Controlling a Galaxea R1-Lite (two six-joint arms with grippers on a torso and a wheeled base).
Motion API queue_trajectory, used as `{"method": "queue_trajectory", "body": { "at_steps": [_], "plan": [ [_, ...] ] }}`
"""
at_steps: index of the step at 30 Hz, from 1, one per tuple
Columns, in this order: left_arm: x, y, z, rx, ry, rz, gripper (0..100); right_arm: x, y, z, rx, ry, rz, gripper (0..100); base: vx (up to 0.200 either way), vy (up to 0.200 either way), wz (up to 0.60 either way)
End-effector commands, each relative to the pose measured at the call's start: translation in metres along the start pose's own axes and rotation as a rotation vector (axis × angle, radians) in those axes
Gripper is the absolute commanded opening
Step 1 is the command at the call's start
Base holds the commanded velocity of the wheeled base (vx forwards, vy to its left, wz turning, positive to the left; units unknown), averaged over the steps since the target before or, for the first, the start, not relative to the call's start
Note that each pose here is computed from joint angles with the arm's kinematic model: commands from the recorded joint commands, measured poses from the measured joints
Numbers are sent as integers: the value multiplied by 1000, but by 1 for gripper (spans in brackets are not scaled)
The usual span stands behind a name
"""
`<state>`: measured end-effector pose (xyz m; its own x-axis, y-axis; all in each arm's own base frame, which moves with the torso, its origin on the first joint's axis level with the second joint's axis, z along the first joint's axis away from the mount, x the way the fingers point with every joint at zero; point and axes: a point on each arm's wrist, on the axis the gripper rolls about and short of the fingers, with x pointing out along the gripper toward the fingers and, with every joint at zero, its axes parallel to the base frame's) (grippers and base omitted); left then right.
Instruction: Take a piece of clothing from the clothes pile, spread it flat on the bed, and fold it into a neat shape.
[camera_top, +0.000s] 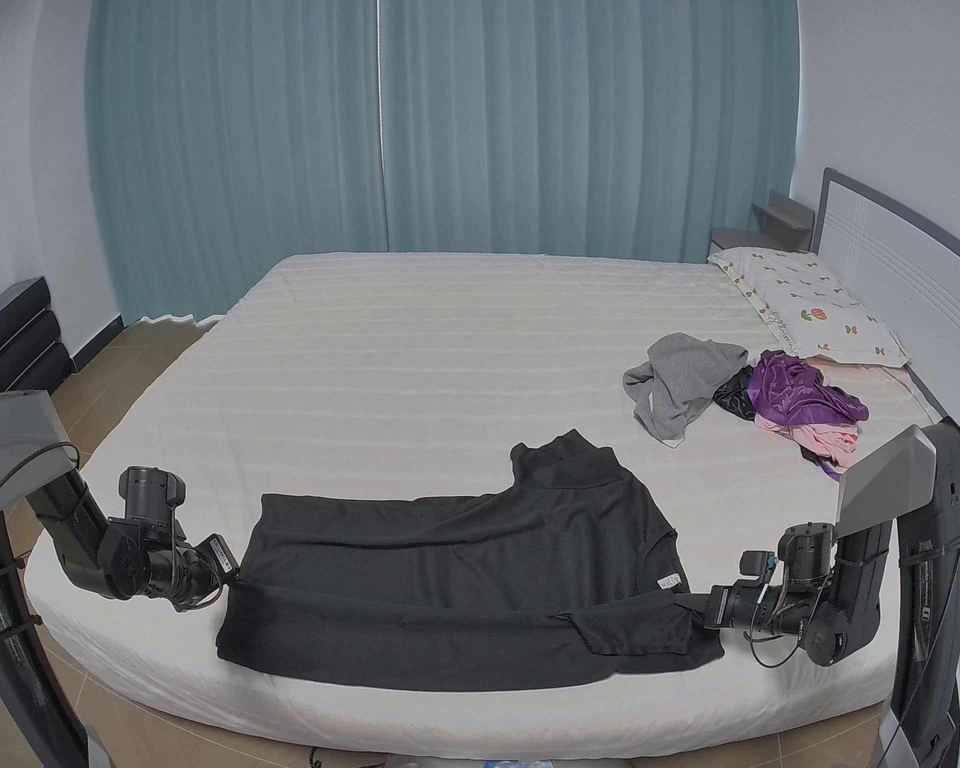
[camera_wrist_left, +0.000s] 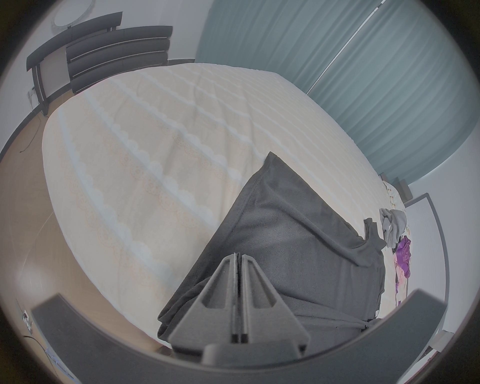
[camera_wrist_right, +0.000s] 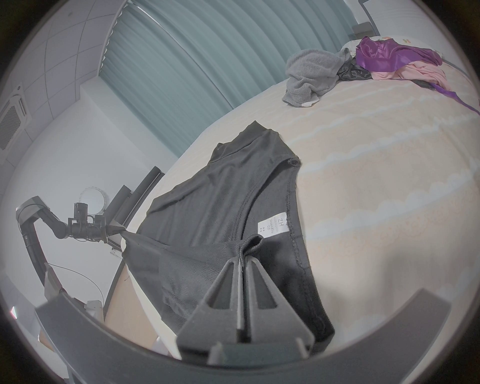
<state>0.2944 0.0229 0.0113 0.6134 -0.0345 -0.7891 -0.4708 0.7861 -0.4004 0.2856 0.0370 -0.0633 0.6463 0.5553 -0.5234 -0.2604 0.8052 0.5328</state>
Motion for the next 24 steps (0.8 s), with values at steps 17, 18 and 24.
{"method": "queue_trajectory", "body": {
  "at_steps": [17, 18, 24],
  "plan": [
    [-44, 1, -6, 18, -55, -23, 0, -45, 31, 20, -40, -85, 79, 0, 0, 0, 0],
    [-50, 1, -7, 19, -63, -30, 0, -51, 34, 24, -46, -104, 78, 0, 0, 0, 0],
    [-66, 5, -13, 15, -80, -35, 0, -75, 45, 10, -27, -71, 69, 0, 0, 0, 0]
  ]
}}
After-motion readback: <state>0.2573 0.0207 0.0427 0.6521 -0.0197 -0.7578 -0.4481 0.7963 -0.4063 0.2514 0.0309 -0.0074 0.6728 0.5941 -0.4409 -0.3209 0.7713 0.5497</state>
